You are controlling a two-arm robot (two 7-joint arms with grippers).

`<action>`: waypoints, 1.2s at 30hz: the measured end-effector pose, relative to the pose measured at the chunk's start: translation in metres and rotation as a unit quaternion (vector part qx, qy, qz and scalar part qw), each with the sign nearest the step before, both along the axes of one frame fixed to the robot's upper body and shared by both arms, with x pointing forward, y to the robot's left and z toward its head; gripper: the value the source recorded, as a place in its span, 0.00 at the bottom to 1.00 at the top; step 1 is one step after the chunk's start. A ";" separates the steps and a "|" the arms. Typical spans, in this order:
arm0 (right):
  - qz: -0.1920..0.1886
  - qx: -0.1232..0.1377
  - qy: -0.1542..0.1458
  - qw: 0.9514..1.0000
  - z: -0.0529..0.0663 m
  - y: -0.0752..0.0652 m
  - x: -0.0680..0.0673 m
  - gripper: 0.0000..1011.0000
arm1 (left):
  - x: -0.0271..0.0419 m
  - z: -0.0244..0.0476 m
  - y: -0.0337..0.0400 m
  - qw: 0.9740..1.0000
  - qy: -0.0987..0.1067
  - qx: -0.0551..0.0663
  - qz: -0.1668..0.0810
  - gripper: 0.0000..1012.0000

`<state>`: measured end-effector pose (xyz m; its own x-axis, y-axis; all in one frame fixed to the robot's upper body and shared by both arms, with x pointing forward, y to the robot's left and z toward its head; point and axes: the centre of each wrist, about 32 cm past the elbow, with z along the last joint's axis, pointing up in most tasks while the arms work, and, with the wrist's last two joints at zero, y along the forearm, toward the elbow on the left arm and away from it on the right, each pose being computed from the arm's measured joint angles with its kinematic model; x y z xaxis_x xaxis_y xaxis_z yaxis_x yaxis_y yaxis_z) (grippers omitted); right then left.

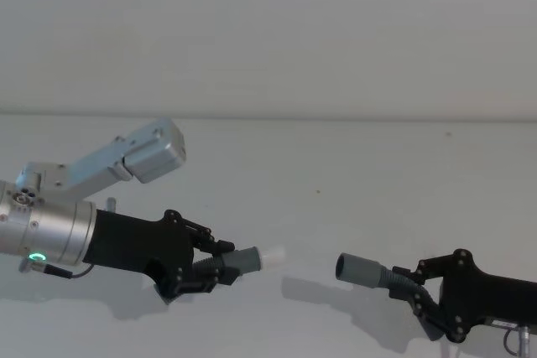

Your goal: Use both hands to pick up one end of the pipe from the table, align the ends, and insert them.

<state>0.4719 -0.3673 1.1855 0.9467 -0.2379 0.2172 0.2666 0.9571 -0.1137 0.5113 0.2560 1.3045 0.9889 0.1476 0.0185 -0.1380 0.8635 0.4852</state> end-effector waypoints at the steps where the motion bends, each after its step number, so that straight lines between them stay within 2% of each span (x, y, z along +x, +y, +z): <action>1: 0.000 0.000 0.000 1.000 0.000 0.000 0.000 0.13 | 0.0000 0.0000 -0.0001 1.000 0.000 0.000 0.000 0.34; 9: 0.004 -0.002 0.000 1.000 0.000 0.001 0.001 0.13 | 0.0023 -0.0003 -0.0015 1.000 0.006 0.003 -0.009 0.35; 18: 0.015 -0.011 -0.004 1.000 0.001 0.002 0.005 0.13 | 0.0075 0.0004 -0.0048 0.999 0.014 0.006 -0.033 0.35; 36: 0.033 -0.031 -0.010 0.999 0.002 0.006 0.009 0.13 | 0.0111 0.0023 -0.0063 0.998 0.019 0.002 -0.059 0.35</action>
